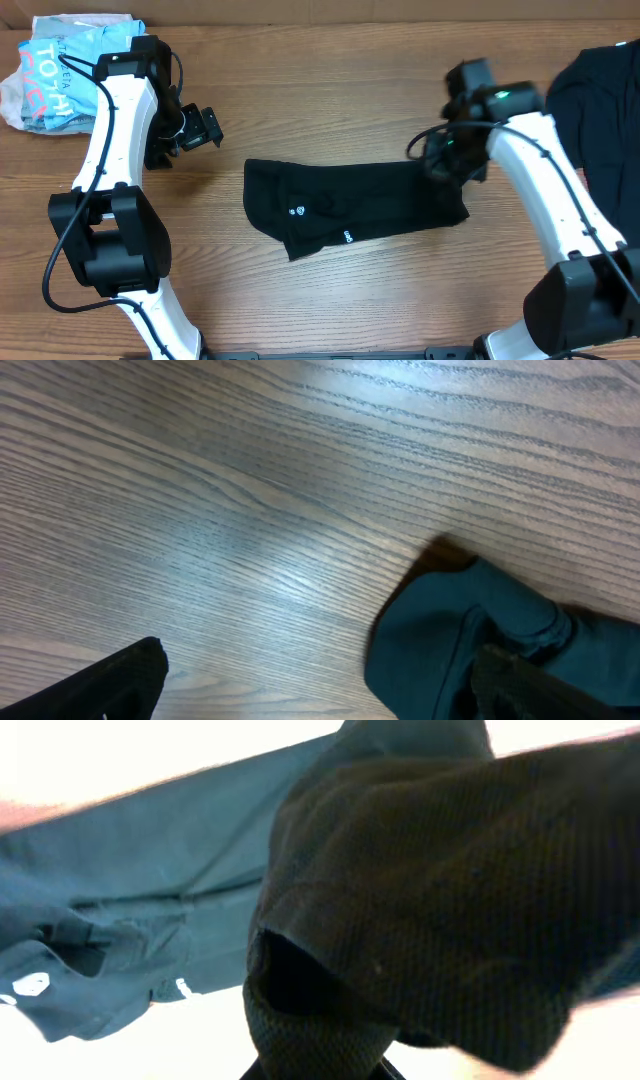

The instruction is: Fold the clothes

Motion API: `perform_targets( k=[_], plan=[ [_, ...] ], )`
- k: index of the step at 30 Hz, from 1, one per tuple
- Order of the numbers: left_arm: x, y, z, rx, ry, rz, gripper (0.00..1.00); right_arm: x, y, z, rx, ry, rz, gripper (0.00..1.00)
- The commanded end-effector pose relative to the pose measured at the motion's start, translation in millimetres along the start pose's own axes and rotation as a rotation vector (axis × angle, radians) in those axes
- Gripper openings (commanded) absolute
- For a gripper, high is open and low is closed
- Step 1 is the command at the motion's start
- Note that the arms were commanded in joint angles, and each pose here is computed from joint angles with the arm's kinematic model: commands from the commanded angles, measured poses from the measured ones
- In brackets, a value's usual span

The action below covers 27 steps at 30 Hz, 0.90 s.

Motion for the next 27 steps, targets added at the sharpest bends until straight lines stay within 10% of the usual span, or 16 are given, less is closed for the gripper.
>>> perform_targets(
  k=[1, 16, 21, 27],
  plan=[
    [-2.3, 1.6, -3.2, 0.012, -0.013, -0.005, 1.00, 10.3, -16.5, -0.9, 0.014, -0.018, 0.018, 0.04],
    [-3.0, 1.6, -3.7, 0.013, -0.014, -0.009, 1.00, 42.8, -59.7, 38.5, -0.124, 0.165, 0.073, 0.10],
    [-2.8, 1.5, -4.7, 0.012, -0.017, -0.009, 1.00, 52.9, -61.1, 48.0, -0.123, 0.208, 0.079, 1.00],
    [-2.6, 1.3, -6.1, 0.012, -0.021, -0.009, 1.00, 43.5, -47.5, 39.4, -0.094, 0.175, 0.072, 1.00]
  ],
)
Point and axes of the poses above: each gripper's point midway between its finger pads, its own y axis back along the fingers, its own z axis along the line the jaws close on, x = y × z, the point moved 4 cm from there along y, back along the fingers, and after that the axes turned 11 degrees about -y, right-handed, at the moved point
